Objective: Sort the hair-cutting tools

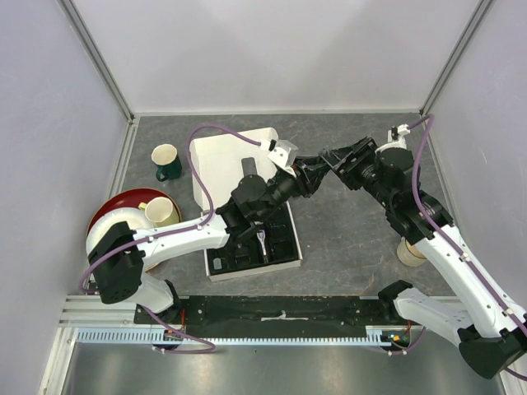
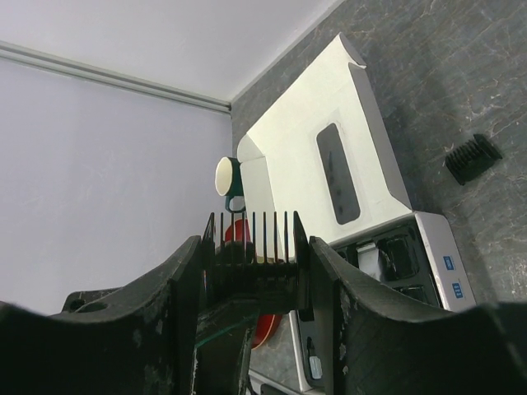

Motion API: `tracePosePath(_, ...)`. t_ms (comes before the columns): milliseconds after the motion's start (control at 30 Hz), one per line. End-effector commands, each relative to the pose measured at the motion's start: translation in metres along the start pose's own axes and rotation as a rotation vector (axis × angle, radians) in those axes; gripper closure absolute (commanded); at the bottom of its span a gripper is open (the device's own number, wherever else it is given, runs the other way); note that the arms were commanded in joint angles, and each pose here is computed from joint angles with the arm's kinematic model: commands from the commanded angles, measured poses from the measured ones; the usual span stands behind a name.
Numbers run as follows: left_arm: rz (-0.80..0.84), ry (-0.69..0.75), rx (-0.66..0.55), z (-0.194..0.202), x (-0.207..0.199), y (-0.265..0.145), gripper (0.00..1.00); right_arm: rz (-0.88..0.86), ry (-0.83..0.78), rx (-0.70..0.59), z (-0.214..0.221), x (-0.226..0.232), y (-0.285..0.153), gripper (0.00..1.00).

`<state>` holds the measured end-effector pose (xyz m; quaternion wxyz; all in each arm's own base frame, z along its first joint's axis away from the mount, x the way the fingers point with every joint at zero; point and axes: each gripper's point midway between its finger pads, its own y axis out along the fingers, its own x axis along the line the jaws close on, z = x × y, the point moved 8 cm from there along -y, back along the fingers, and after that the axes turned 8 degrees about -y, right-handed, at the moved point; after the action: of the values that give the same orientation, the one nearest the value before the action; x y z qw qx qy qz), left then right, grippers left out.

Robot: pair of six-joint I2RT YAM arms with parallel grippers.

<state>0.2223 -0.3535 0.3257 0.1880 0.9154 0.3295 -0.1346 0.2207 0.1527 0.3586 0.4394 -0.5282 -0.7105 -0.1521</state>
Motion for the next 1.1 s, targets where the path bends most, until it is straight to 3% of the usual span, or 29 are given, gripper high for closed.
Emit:
tracePosePath(0, 0.003, -0.007, -0.034, -0.011, -0.007, 0.005, 0.54, -0.021, 0.015, -0.023, -0.002, 0.003, -0.003, 0.60)
tracePosePath(500, -0.007, -0.073, 0.008, 0.003, -0.007, -0.002, 0.49, 0.007, 0.031, -0.051, 0.000, -0.005, -0.003, 0.60)
tracePosePath(633, -0.021, -0.087, 0.017, 0.006, -0.005, -0.005, 0.36, 0.003, 0.038, -0.051, 0.000, -0.005, -0.002, 0.60)
tracePosePath(733, -0.042, -0.092, 0.018, 0.008, -0.004, -0.006, 0.32, -0.006, 0.040, -0.056, -0.001, -0.003, -0.003, 0.59)
tracePosePath(833, -0.057, -0.097, 0.015, 0.008, -0.002, -0.006, 0.33, -0.010, 0.044, -0.064, -0.002, -0.003, -0.005, 0.60)
tracePosePath(1067, -0.081, -0.120, 0.011, 0.008, -0.001, -0.006, 0.50, -0.024, 0.054, -0.065, -0.002, -0.002, -0.006, 0.60)
